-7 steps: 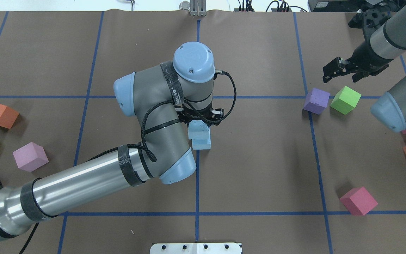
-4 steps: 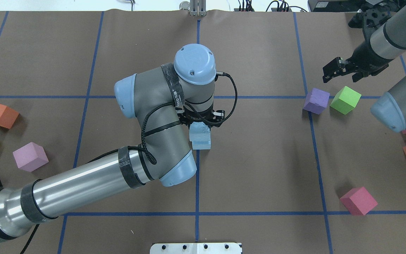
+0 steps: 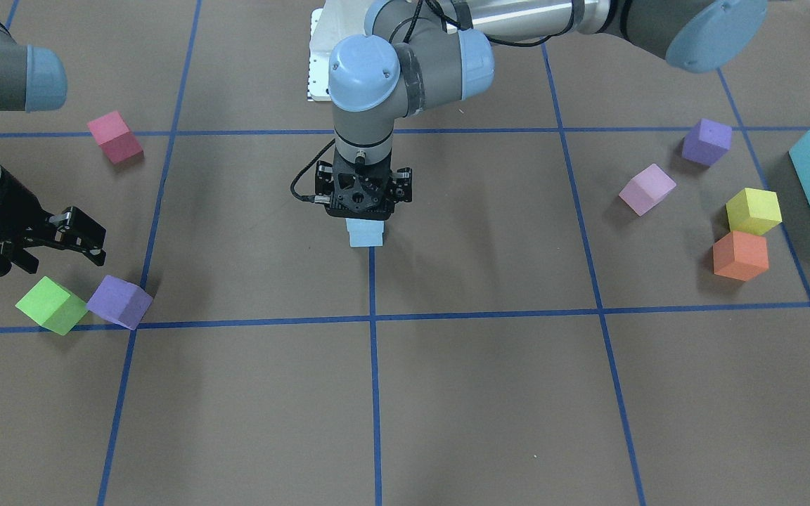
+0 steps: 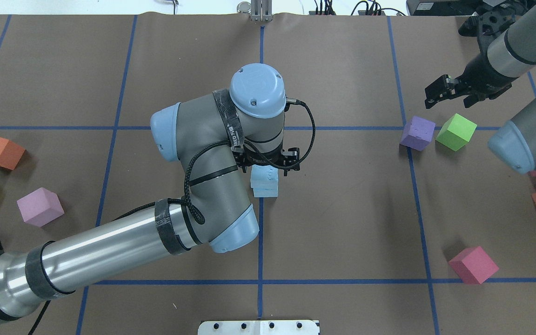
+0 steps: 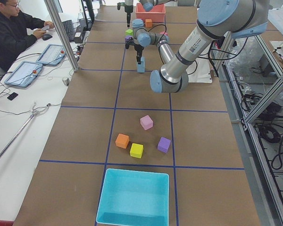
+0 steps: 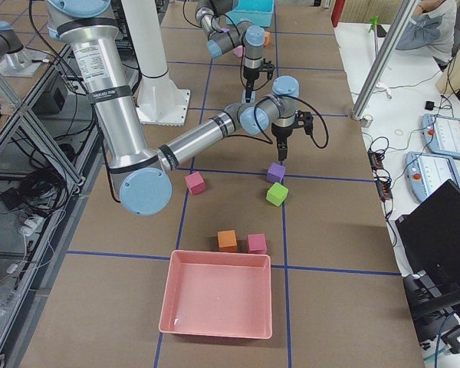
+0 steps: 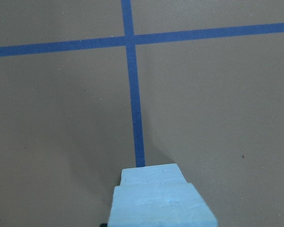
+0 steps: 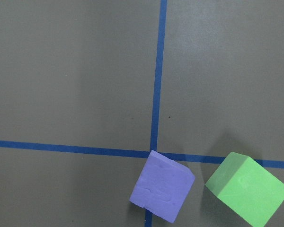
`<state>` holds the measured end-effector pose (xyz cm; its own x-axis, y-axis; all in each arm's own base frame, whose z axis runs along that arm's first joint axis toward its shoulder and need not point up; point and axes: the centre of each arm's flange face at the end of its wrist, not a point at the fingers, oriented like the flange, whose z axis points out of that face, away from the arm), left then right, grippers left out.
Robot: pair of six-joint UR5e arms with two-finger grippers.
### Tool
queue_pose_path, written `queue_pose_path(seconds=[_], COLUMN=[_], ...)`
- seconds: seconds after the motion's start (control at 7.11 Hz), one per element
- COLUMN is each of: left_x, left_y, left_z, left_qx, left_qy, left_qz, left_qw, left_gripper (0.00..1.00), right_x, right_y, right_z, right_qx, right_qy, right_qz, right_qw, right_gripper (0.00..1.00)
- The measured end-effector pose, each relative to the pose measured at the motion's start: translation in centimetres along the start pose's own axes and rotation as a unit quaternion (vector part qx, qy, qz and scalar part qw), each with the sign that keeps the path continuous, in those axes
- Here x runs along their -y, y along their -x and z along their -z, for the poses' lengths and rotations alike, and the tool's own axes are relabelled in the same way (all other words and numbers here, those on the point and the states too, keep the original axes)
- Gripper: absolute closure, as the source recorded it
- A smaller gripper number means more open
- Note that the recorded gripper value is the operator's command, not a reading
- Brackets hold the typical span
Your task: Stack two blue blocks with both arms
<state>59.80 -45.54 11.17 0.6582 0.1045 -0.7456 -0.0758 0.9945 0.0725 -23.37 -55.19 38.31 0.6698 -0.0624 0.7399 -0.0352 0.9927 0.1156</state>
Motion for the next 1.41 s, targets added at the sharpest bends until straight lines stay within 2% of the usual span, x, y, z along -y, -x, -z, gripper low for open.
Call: queue_pose_path(seconds=[0.42,0.84,1.13,1.41], left_x=[0.5,6.7,10.5,13.5], left_y=[0.8,6.7,17.7,31.8], left_z=[2.0,7.6,11.3,15.9], left_qx=[-0.012,-0.023,-0.012,0.005], left_qy=[-0.013,-0.038,-0.059,-0.074], left_qz=[-0.008,-0.023,-0.054,-0.089], left_qw=[0.9998,0.9988,0.9968,0.9932], left_gripper=[0.02,0.02,0.02,0.01], right_x=[0.2,0.2,0.5,1.2], right_y=[0.3,0.5,-0.3,-5.6], right_z=[0.2,0.3,0.8,3.1], right_qx=[0.001,0.004,0.002,-0.013], right_qy=[-0.002,-0.004,-0.009,-0.029], right_qz=[0.001,0.004,0.007,-0.008], right_qw=[1.0000,1.0000,0.9999,0.9995], right_gripper=[0.00,0.00,0.00,0.00])
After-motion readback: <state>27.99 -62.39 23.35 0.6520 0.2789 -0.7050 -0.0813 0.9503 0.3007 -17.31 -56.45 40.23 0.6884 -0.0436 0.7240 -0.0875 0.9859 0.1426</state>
